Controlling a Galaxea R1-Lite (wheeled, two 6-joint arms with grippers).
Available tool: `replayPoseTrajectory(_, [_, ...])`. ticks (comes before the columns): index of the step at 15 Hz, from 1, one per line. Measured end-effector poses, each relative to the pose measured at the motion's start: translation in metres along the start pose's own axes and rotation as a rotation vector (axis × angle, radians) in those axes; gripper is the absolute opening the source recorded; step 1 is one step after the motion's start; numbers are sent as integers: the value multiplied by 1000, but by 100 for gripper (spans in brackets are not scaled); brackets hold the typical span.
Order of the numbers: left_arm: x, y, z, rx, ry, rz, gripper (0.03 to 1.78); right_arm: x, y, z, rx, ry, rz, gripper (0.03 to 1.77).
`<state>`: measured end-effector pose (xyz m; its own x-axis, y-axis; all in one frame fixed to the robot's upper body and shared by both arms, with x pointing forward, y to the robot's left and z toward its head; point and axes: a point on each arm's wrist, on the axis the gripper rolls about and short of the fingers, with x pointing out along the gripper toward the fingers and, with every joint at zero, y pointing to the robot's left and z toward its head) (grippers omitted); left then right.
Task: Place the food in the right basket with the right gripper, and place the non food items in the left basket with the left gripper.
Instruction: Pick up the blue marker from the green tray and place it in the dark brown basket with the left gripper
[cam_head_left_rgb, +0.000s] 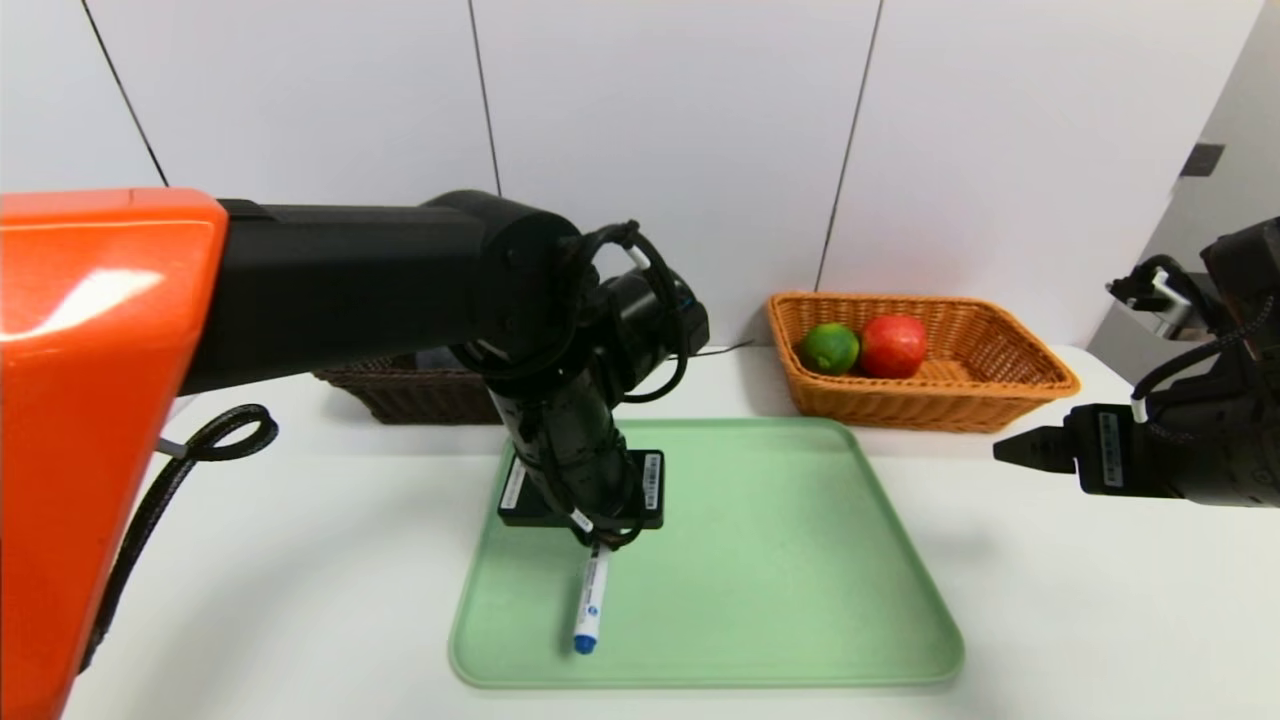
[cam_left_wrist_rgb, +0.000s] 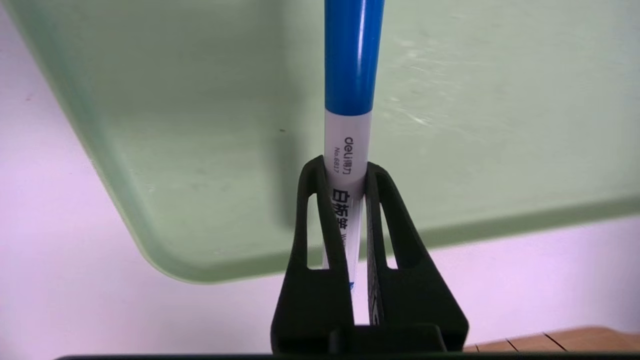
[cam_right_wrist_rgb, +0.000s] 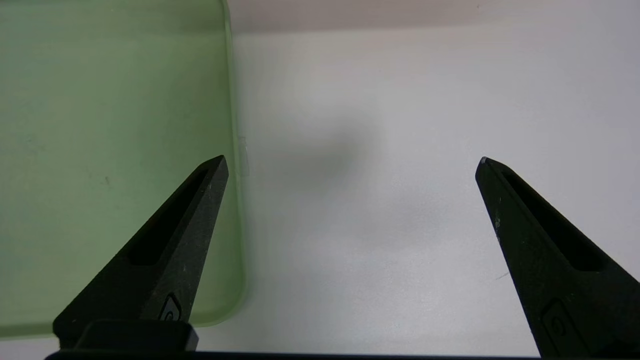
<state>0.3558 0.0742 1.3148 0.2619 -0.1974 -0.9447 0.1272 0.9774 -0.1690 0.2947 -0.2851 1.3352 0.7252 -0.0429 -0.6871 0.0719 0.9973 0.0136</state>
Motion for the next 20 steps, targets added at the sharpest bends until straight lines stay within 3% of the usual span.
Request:
replayPoseTrajectory(3, [-39,-7,-4,73,-85,-173,14,0,0,0,-1,0,2,171])
replayPoseTrajectory(5, [-68,-10,1,80,-232,-301,14,0,0,0,-1,0,2,171])
replayPoseTrajectory(7, [-94,0,14,35,-406,-366,14,0,0,0,-1,0,1,171])
replayPoseTrajectory(11, [-109,36,53,-194,-692,-293,14,0,0,-1,-2,2,-1,171])
replayPoseTrajectory(14, [-93,63,88,-332,-820,-213,14,-1,0,0,-4,-4,-1,171])
replayPoseTrajectory(20, [-38,111,139,-430,-917,-41,14,-4,0,5,-5,-24,4,171])
